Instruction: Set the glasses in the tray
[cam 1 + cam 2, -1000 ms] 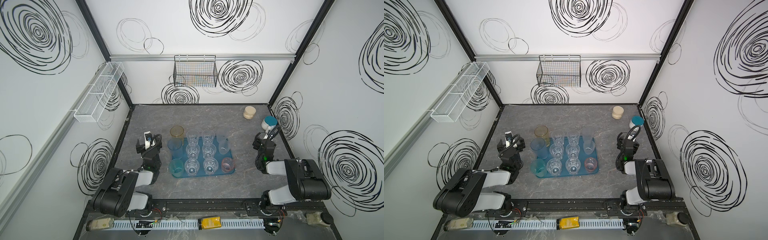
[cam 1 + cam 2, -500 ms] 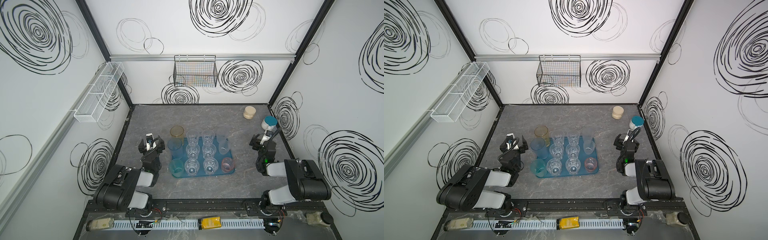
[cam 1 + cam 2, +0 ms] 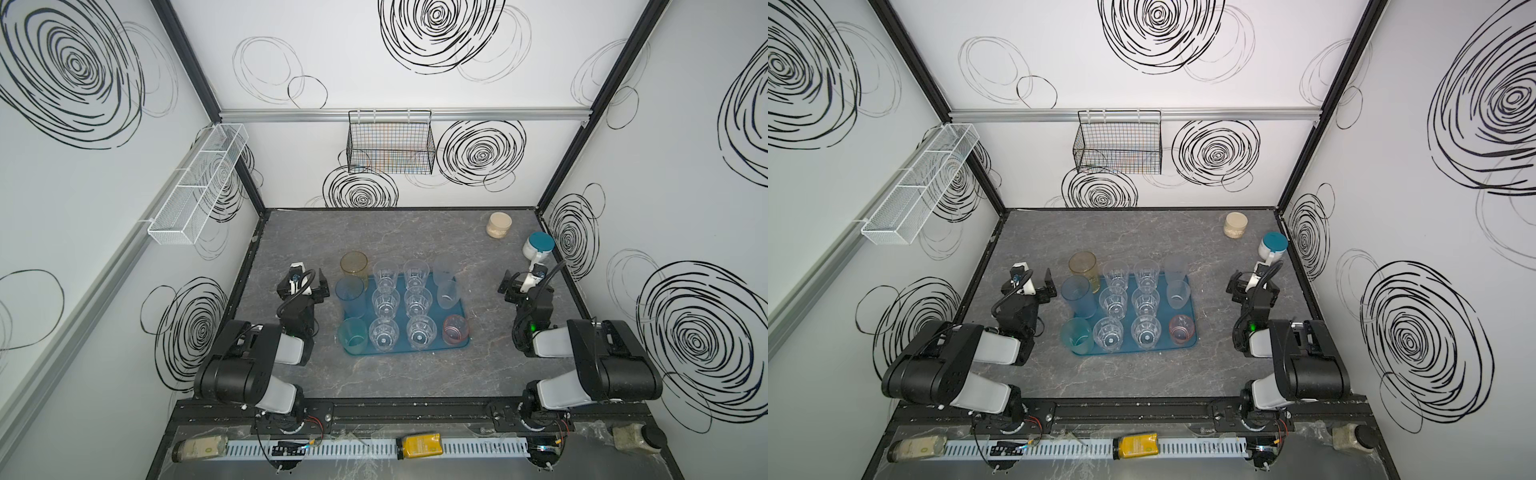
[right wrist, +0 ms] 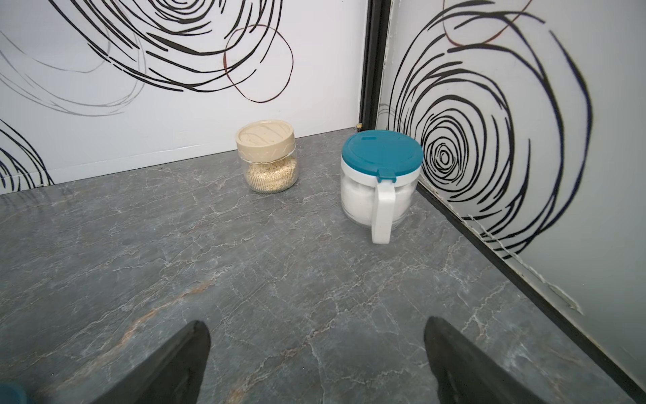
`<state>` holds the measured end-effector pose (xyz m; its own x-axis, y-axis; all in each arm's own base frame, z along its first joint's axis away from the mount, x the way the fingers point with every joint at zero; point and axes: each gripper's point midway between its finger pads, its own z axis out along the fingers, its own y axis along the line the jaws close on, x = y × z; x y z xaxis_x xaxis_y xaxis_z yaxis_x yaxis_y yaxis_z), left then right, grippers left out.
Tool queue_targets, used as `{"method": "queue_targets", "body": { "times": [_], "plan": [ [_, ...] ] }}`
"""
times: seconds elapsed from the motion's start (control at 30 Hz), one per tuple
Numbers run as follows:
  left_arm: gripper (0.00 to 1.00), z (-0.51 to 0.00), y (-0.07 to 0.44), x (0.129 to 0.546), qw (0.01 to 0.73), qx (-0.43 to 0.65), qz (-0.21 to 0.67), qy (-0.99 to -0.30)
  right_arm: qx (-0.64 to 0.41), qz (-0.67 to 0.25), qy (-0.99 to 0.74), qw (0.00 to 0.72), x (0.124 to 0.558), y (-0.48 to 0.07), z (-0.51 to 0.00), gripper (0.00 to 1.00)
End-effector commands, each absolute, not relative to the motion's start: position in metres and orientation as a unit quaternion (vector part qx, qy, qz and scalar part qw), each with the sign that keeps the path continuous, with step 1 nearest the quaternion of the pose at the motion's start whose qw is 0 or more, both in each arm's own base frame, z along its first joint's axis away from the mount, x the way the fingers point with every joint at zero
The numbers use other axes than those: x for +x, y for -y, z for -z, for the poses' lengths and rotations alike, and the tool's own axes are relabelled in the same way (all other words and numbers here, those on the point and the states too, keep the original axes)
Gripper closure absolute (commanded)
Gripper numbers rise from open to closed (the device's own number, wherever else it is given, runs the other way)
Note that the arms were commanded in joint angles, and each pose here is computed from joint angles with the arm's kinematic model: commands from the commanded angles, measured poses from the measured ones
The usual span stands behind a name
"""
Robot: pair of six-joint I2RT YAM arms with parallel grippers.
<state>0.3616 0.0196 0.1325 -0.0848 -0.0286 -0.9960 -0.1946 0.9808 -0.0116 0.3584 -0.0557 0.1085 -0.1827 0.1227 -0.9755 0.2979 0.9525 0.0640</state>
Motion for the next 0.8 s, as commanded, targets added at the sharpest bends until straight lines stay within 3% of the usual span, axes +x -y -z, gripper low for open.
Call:
{"method": "queue_targets", "body": {
  "times": [0.0,0.77],
  "plan": [
    [0.04,-0.1507,-0.0180,0.3618,0.702,-0.079,-0.045,-0.707,0.133,0.071,-0.751,0.643,0.3615,0.0546,-0.1209,0.00],
    [0.04,-0.1534,-0.0149,0.3589,0.706,-0.076,-0.055,-0.702,0.131,0.077,-0.750,0.644,0.3609,0.0527,-0.1216,0.00]
  ]
}}
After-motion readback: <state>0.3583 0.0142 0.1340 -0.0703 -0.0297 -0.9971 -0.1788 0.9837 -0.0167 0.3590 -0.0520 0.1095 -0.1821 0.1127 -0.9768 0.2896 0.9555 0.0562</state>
